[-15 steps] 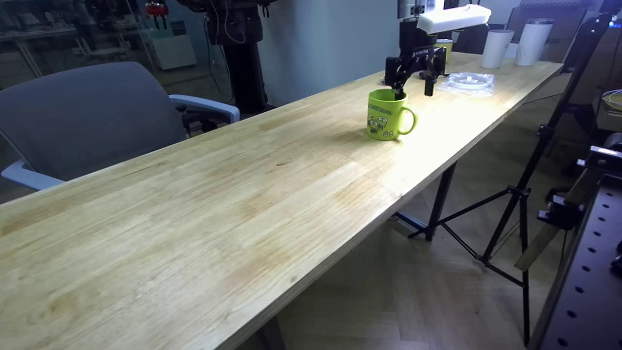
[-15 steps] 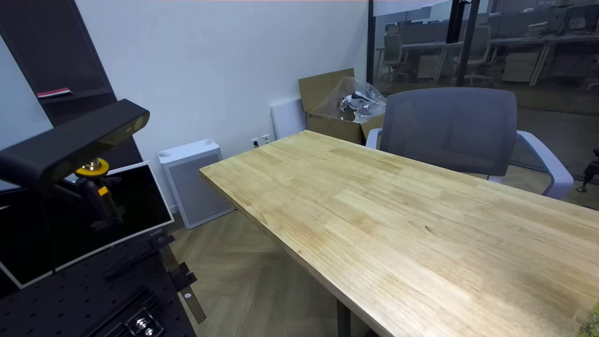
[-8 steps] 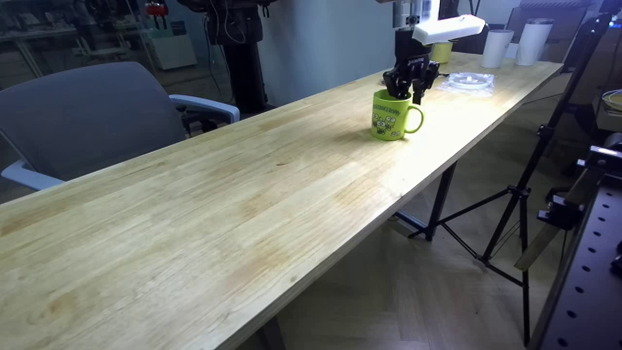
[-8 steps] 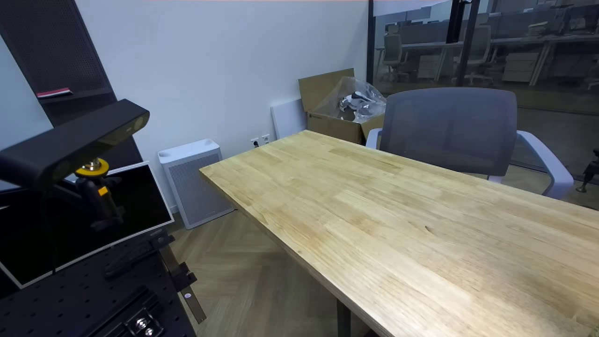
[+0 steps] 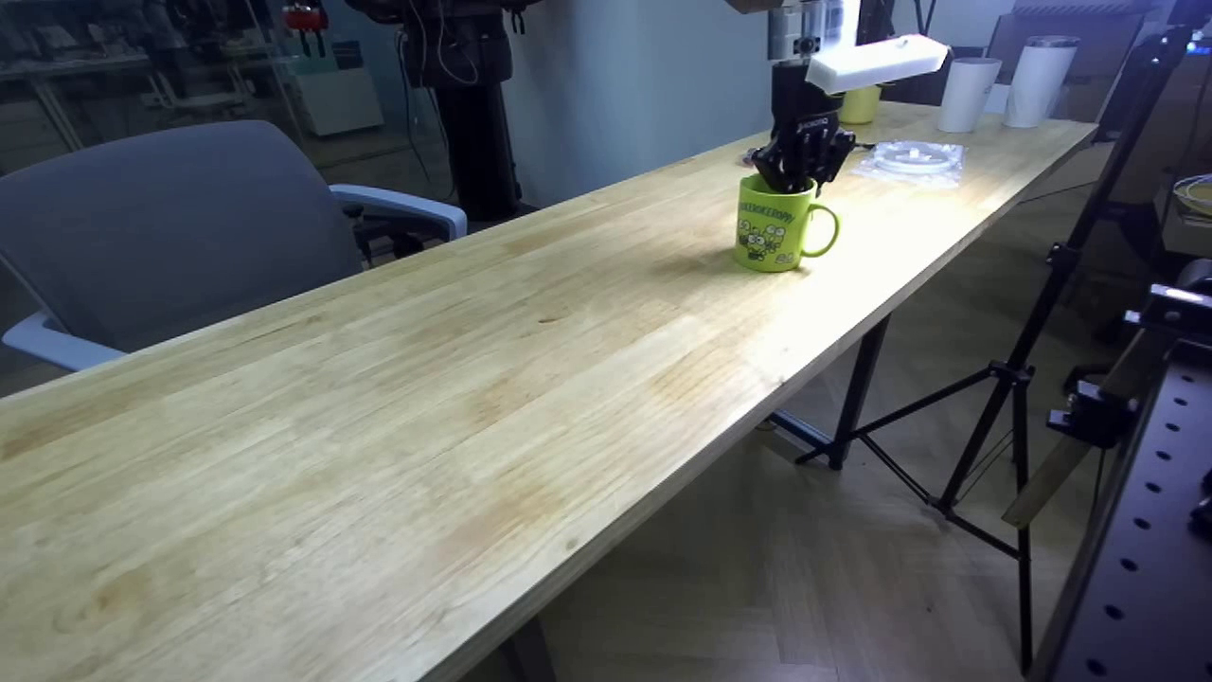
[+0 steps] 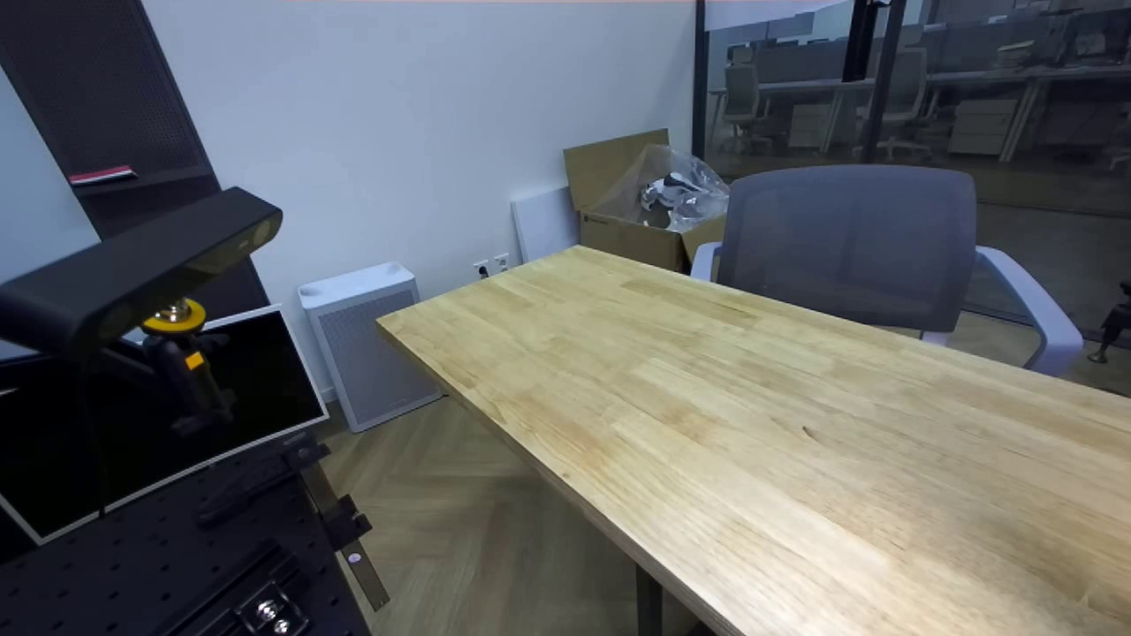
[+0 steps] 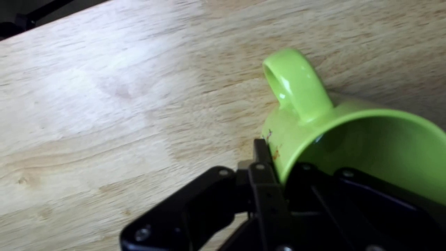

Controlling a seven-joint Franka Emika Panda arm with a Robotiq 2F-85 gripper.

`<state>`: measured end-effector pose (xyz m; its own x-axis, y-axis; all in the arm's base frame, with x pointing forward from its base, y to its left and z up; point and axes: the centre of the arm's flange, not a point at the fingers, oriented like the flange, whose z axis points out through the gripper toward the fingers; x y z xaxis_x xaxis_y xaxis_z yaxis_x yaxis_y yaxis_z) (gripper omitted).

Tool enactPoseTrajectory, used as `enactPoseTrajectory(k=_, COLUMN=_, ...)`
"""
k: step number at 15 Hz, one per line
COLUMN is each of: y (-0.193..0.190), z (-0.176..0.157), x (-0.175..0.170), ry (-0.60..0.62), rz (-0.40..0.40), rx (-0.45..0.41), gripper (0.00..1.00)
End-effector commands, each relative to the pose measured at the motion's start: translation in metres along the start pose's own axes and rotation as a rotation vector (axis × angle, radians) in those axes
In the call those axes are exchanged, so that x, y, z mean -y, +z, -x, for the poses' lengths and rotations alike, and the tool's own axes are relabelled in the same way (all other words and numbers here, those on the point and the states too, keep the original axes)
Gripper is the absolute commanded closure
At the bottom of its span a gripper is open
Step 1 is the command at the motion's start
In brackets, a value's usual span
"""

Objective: Move the mug cup to the right

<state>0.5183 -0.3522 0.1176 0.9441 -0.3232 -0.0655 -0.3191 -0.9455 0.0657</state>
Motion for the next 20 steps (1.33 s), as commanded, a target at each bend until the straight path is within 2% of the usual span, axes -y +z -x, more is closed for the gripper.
enactPoseTrajectory(k=1, y=-0.012, z=-0.001, x=-0.001, ry=0.007, rz=0.007, rx=-0.012, gripper=0.98)
enactPoseTrajectory(k=16, y=-0.078, z=-0.004, x=-0.005, ry=0.010, rz=-0.010, rx=-0.089, gripper=0.98)
enactPoseTrajectory(k=20, y=-0.085, z=-0.002, x=0.011, ry=-0.033, rz=-0.029, rx=-0.093, gripper=0.98)
